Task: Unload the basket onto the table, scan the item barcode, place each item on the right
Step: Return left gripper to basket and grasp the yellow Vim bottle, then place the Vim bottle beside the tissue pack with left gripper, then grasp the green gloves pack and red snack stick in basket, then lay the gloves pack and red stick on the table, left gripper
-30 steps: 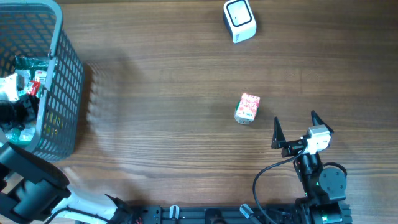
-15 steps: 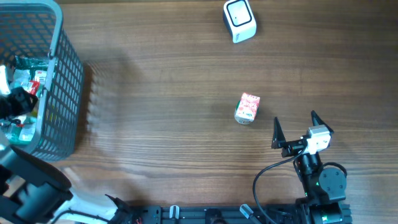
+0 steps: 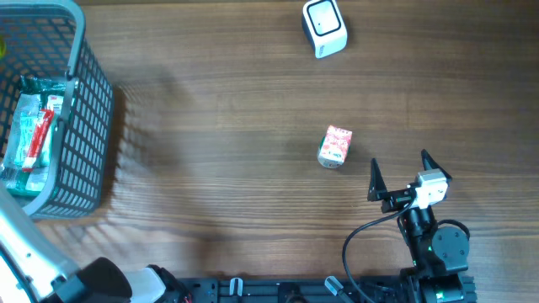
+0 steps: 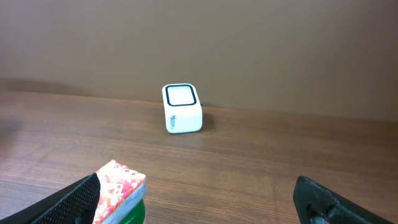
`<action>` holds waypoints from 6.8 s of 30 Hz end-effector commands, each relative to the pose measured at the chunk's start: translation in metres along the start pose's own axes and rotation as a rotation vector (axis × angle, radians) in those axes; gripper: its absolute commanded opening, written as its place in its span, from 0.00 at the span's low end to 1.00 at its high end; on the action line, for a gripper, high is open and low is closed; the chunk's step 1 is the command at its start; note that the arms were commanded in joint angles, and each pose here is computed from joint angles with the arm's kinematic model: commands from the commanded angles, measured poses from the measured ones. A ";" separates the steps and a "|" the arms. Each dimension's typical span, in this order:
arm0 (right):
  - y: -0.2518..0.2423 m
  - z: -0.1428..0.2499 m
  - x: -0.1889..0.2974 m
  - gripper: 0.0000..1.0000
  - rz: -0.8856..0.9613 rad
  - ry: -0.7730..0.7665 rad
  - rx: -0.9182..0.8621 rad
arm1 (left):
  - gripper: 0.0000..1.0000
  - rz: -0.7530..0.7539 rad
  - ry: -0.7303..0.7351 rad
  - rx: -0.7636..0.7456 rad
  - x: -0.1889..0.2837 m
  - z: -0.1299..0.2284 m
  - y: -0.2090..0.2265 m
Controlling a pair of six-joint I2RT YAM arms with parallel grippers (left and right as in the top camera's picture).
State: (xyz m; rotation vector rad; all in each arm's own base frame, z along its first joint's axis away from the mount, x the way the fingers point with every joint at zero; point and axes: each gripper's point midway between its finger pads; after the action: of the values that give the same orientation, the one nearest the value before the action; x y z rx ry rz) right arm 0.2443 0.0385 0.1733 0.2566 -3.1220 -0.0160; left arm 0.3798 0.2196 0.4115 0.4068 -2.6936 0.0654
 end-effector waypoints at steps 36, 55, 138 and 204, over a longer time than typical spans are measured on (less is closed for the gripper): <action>0.000 -0.002 0.000 1.00 -0.004 -0.008 0.002 | 0.27 0.614 0.832 -0.472 0.069 0.249 -0.478; 0.000 -0.002 0.000 1.00 -0.004 -0.008 0.002 | 0.56 0.533 0.844 -0.466 0.028 0.355 -0.497; 0.000 -0.002 0.000 0.99 -0.004 -0.008 0.002 | 0.06 0.068 0.754 -0.121 -0.158 0.295 0.079; 0.000 -0.002 0.000 1.00 -0.004 -0.008 0.002 | 0.97 0.214 0.823 -0.091 -0.026 0.395 -0.337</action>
State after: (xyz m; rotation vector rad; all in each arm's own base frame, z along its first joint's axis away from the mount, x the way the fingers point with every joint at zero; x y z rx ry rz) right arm 0.2443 0.0385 0.1734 0.2572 -3.1223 -0.0160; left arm 0.3407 -0.1369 0.0264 0.0340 -1.8725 0.1348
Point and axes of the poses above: each gripper's point midway between its finger pads, its own x axis back along the fingers, its own y axis along the line the jaws close on, z = x × y, and after that the axes turned 2 degrees about -x, right-handed
